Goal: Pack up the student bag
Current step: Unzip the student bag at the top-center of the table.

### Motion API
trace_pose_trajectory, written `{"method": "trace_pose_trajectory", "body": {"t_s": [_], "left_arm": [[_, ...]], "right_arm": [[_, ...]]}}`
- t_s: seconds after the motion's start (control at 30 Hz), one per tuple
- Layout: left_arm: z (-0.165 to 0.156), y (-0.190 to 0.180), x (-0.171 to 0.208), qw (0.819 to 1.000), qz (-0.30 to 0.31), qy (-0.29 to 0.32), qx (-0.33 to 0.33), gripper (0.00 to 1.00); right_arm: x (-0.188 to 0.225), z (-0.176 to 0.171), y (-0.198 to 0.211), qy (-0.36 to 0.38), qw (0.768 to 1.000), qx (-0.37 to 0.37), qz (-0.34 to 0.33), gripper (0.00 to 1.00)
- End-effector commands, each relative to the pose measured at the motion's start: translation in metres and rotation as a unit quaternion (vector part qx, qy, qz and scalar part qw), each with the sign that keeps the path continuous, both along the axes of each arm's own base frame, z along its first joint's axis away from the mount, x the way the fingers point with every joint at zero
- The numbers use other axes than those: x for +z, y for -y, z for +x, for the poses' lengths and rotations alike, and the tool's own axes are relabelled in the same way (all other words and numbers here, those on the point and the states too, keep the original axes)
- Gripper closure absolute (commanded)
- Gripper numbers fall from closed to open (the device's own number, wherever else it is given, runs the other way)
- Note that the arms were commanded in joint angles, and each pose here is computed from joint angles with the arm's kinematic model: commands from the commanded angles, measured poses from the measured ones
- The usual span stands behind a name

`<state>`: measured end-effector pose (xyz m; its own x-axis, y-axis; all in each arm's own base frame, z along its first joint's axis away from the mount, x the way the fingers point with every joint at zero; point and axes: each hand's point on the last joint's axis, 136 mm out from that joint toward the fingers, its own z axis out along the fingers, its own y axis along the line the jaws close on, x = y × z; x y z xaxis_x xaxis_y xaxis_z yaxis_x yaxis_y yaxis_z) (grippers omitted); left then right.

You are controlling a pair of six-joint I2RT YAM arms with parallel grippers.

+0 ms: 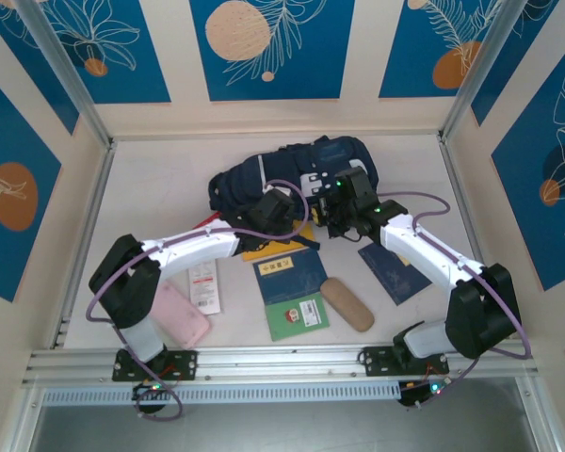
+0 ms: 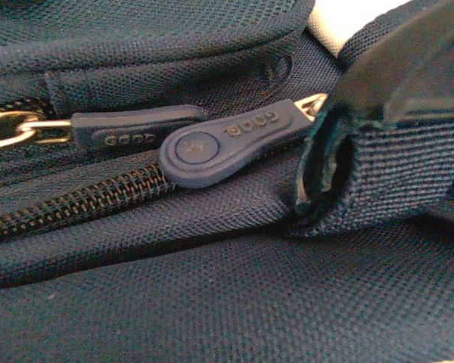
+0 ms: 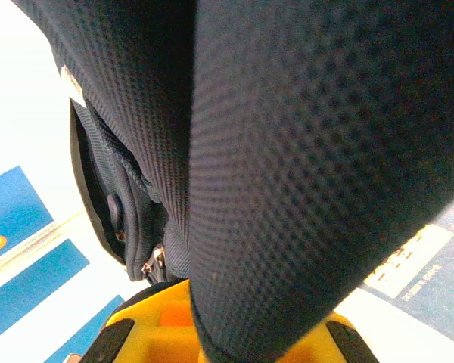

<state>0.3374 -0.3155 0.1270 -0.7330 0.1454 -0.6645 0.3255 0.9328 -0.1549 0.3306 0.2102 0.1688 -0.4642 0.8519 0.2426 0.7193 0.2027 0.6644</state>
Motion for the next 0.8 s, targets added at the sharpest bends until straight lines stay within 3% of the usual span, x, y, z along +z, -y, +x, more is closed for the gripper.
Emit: {"method": "trace_pose_trajectory", "body": {"t_s": [0.0, 0.23, 0.77], "left_arm": [[-0.003, -0.014, 0.001, 1.000, 0.021, 0.001, -0.001, 1.00], [-0.024, -0.023, -0.012, 0.999, 0.024, -0.037, -0.030, 1.00], [-0.045, -0.046, -0.035, 0.993, 0.022, -0.111, -0.047, 1.00]], "right_arm": [[0.012, -0.006, 0.012, 0.027, 0.999, 0.011, -0.025, 1.00], [-0.008, -0.006, 0.039, 0.020, 0.997, 0.005, -0.077, 1.00], [-0.033, -0.003, 0.067, 0.012, 0.994, -0.002, -0.105, 1.00]]}}
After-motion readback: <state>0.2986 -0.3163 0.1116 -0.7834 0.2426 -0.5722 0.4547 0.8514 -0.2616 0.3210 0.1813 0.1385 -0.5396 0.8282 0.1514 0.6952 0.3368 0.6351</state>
